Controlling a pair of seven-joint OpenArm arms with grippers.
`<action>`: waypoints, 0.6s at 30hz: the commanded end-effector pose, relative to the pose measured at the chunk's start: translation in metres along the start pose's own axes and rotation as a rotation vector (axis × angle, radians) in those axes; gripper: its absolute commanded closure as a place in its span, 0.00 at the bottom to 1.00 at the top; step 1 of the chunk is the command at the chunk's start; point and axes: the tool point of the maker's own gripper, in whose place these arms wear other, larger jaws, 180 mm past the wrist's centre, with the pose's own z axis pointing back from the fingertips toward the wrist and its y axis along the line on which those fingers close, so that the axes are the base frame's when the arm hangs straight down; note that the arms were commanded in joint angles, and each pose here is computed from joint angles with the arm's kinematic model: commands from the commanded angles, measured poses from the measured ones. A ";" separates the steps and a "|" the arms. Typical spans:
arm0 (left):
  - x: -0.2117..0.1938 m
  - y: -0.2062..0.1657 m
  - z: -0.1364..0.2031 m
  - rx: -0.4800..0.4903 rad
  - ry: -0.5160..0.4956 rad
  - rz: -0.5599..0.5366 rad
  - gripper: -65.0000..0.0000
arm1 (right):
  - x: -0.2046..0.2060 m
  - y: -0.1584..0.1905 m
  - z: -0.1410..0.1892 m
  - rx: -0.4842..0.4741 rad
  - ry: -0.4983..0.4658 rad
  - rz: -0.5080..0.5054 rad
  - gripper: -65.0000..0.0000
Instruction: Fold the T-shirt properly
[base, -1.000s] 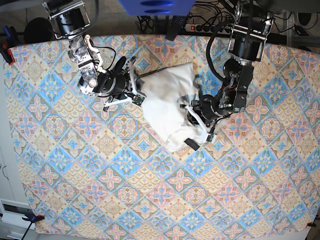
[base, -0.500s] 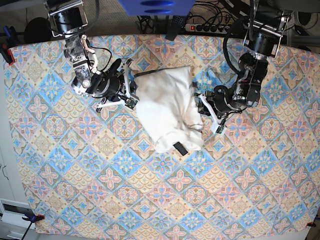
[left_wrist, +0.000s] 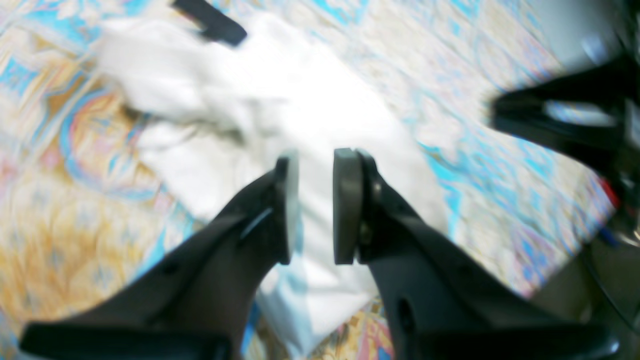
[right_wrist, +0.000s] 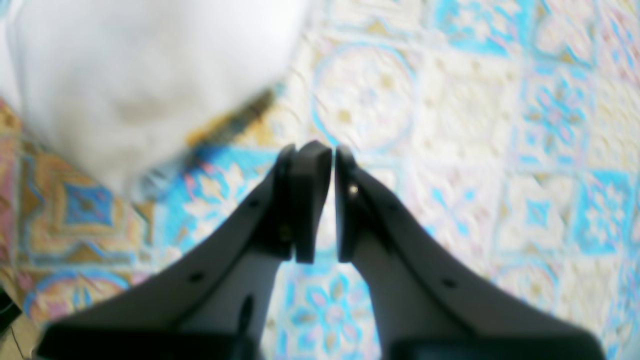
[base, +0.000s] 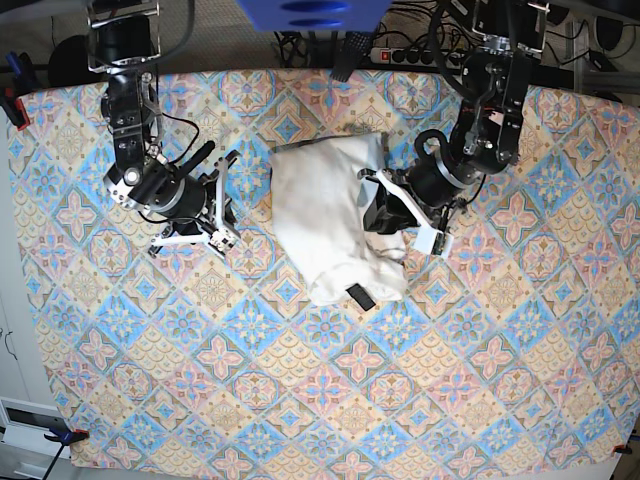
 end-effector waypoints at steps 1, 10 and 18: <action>0.009 -0.008 -0.007 -0.021 -0.020 0.000 0.82 | 0.013 -0.008 0.006 -0.022 -0.046 0.007 0.91; -0.072 -0.024 -0.057 -0.015 0.231 -0.062 0.82 | 0.015 -0.009 0.006 -0.024 -0.051 0.009 0.91; -0.137 0.001 -0.022 0.042 0.359 -0.054 0.82 | 0.017 -0.005 0.005 -0.015 -0.055 0.012 0.91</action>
